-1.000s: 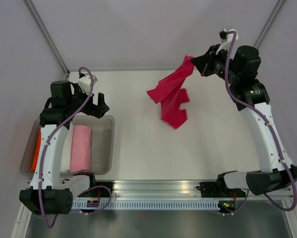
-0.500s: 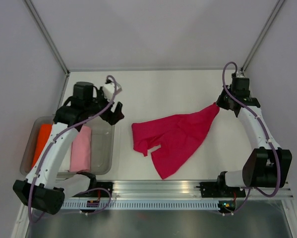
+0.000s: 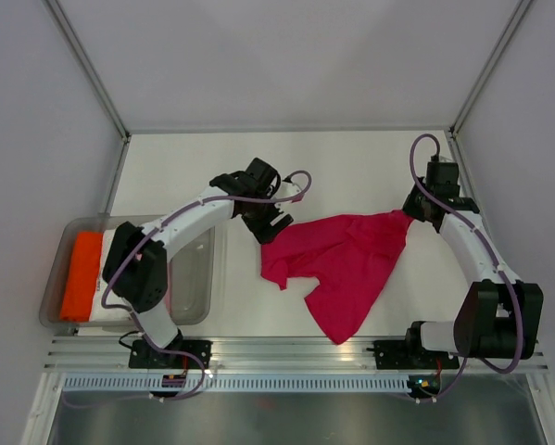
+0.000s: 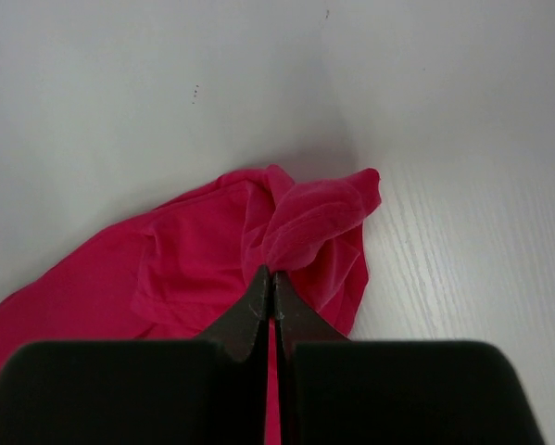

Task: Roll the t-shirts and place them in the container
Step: Move the tshirt to the center of the board, then flatten the tshirt

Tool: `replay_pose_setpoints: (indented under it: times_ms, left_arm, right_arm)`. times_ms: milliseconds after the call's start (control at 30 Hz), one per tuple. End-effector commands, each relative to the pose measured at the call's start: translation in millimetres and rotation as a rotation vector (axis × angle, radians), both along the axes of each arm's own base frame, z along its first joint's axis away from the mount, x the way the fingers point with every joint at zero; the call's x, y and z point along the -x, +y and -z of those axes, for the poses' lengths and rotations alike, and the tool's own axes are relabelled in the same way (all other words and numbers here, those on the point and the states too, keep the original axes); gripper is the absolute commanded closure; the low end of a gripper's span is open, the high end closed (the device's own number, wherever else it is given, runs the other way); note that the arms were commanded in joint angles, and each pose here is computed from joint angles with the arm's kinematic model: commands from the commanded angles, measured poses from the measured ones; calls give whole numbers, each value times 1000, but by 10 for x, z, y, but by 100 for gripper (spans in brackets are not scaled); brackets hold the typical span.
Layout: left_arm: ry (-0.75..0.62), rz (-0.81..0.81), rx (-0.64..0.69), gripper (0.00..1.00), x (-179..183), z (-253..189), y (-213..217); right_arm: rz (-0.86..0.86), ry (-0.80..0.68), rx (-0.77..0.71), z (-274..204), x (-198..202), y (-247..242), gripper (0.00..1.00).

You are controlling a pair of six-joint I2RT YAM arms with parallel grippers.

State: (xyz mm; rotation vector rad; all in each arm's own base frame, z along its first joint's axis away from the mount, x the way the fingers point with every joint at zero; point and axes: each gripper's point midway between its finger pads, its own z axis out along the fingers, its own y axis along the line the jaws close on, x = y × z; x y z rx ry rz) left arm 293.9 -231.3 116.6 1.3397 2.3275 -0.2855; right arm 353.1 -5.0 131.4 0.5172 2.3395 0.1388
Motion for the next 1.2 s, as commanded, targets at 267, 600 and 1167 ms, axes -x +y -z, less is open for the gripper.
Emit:
replay_pose_setpoints:
  times_ms: [267, 600, 1167]
  left_arm:
    - [86, -10, -160, 34, -274, 794, -120]
    - [-196, -77, -88, 98, -757, 30, -90]
    - [-671, -221, 155, 96, -1267, -2189, 515]
  right_arm:
    - [20, -97, -17, -145, -17, 12, 100]
    - [-23, -342, -84, -1183, -233, 49, 100]
    - [55, -790, -60, -3254, 12, -246, 100]
